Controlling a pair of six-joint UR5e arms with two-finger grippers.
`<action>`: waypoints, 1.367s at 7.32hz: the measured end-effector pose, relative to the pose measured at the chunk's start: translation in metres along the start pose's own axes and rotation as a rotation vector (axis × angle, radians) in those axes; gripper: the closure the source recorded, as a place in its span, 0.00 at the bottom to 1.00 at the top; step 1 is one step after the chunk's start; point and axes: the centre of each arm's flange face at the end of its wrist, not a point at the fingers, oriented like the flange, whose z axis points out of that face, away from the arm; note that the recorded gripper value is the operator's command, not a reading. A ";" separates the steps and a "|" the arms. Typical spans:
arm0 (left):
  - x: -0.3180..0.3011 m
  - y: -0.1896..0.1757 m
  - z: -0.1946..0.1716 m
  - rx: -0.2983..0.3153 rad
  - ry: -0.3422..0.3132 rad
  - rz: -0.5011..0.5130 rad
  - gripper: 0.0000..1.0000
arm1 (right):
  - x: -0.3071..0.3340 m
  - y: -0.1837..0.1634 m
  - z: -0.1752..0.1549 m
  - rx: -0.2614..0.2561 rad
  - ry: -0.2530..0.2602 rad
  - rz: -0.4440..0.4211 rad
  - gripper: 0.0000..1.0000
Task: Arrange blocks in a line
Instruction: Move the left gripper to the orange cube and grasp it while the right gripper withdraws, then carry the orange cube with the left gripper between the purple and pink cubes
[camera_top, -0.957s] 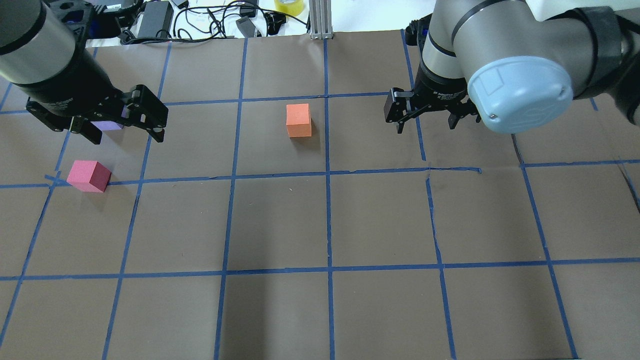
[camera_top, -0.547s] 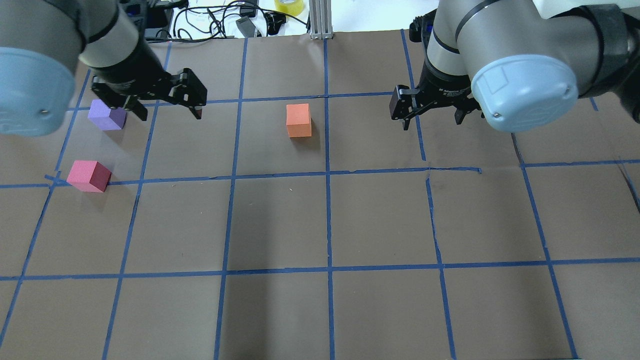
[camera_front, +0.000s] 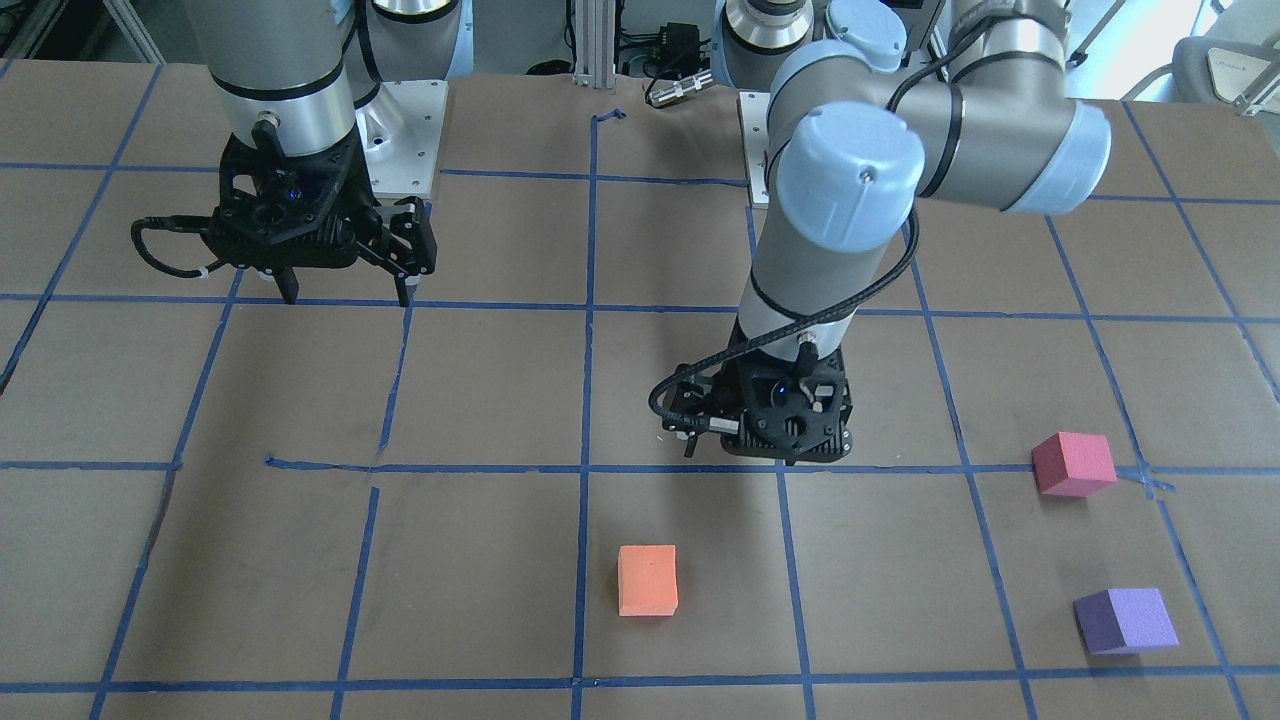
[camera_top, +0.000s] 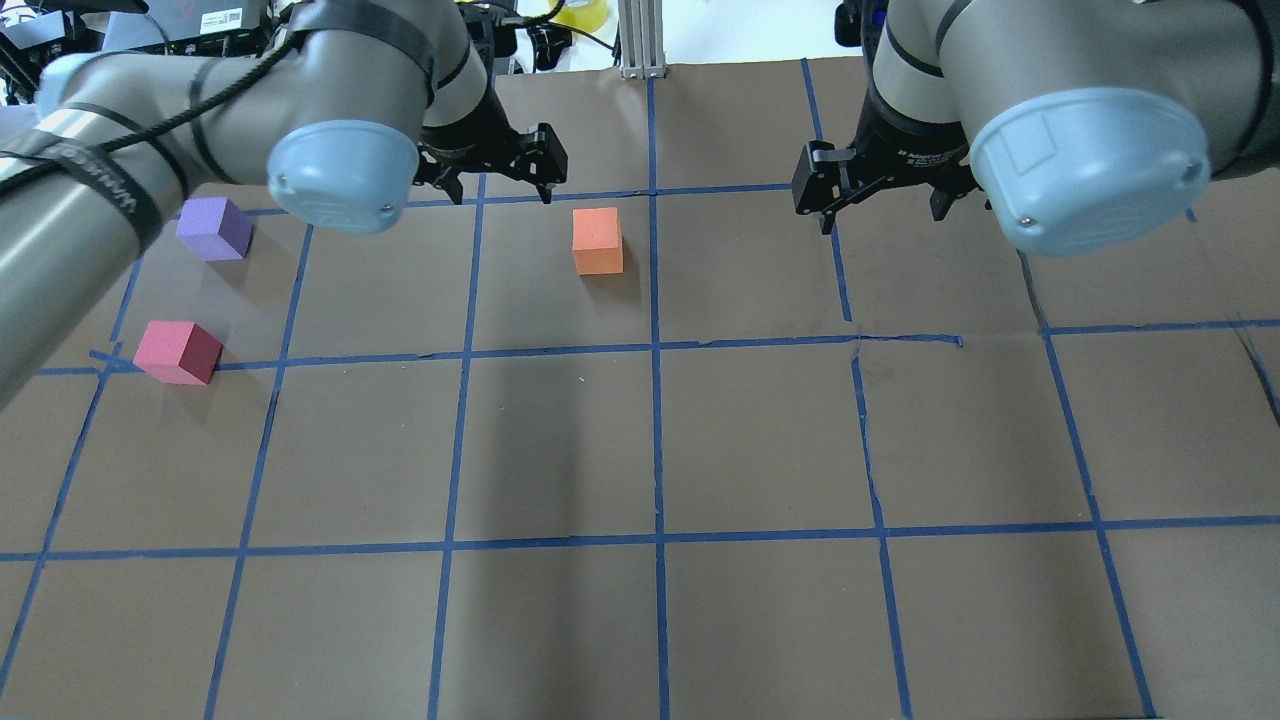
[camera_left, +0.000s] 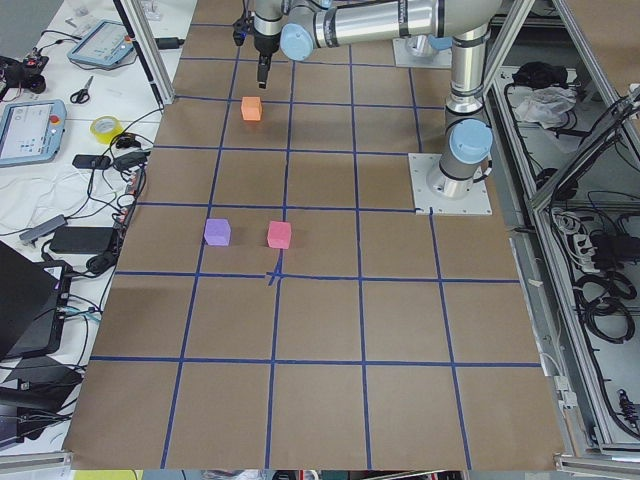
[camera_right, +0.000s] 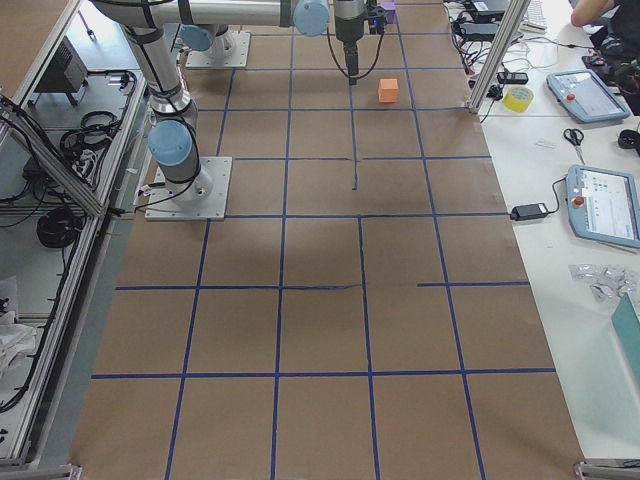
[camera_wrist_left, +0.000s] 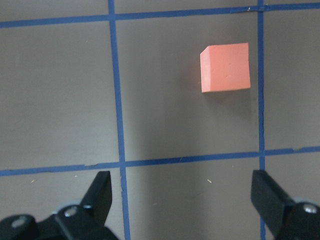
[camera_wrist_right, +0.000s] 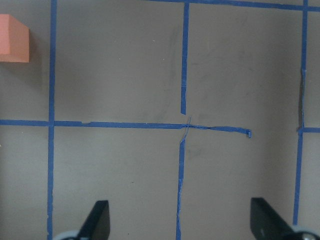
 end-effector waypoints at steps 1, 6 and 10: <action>0.009 -0.011 0.037 0.012 0.004 -0.011 0.00 | 0.000 0.001 -0.003 0.004 -0.013 -0.027 0.00; 0.039 -0.035 0.141 -0.012 0.011 -0.086 0.00 | 0.001 0.007 -0.010 0.012 -0.015 -0.066 0.00; 0.045 -0.038 0.179 0.004 0.017 -0.092 0.70 | 0.002 0.015 -0.011 -0.016 -0.027 -0.075 0.00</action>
